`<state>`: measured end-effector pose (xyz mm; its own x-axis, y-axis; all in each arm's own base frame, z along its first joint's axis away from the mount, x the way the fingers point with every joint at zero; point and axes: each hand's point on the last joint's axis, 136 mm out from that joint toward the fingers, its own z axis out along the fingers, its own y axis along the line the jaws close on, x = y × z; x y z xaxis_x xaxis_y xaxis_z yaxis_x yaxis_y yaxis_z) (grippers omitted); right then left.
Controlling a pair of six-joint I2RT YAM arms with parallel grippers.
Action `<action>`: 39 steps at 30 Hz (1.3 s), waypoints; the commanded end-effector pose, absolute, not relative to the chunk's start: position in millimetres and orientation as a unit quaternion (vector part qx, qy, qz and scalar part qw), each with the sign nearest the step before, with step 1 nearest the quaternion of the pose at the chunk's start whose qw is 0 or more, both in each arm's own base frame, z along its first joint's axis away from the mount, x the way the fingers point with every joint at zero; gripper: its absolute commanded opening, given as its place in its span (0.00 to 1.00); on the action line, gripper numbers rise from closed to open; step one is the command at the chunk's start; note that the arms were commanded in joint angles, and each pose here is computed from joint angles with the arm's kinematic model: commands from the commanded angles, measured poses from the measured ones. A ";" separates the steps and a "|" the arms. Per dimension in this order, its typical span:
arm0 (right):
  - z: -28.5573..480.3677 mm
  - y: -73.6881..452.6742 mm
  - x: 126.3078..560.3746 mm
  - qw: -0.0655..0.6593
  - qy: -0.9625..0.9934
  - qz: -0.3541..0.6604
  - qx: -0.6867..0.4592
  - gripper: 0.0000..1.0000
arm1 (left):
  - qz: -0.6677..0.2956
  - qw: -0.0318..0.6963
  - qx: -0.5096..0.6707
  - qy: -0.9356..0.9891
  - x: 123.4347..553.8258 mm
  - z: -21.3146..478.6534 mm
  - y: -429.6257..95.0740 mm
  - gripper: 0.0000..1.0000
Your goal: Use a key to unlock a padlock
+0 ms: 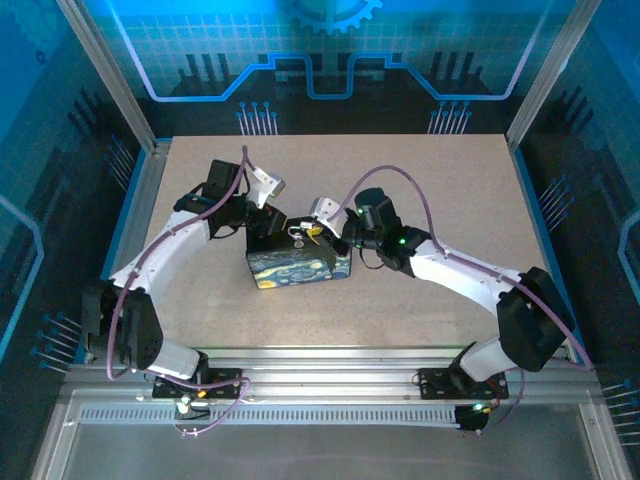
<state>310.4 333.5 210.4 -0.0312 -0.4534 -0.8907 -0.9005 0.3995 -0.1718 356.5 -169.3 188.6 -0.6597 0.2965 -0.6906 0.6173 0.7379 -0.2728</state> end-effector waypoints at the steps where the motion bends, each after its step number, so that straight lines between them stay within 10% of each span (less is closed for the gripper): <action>1: 216.9 343.5 310.8 0.481 0.696 0.244 -0.474 0.00 | -0.294 0.302 0.234 0.876 353.5 182.6 -181.6 0.27; 16: 193.8 343.5 316.5 0.451 0.734 0.220 -0.458 0.00 | -0.197 0.373 0.021 0.907 400.2 227.8 -96.7 0.56; 33: 193.2 315.4 340.4 0.476 0.772 0.164 -0.388 0.00 | -0.279 0.215 -0.016 0.936 337.6 173.0 -118.1 0.53; 39: 194.2 323.3 339.5 0.480 0.769 0.163 -0.389 0.00 | -0.315 0.190 0.008 0.930 339.0 164.5 -142.5 0.33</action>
<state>338.5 326.3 208.9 -0.1998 -0.4230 -0.8838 -0.7756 0.6195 -0.1211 359.2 -107.0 180.0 -0.8675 -0.1697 -0.4677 0.0892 0.8718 -0.4817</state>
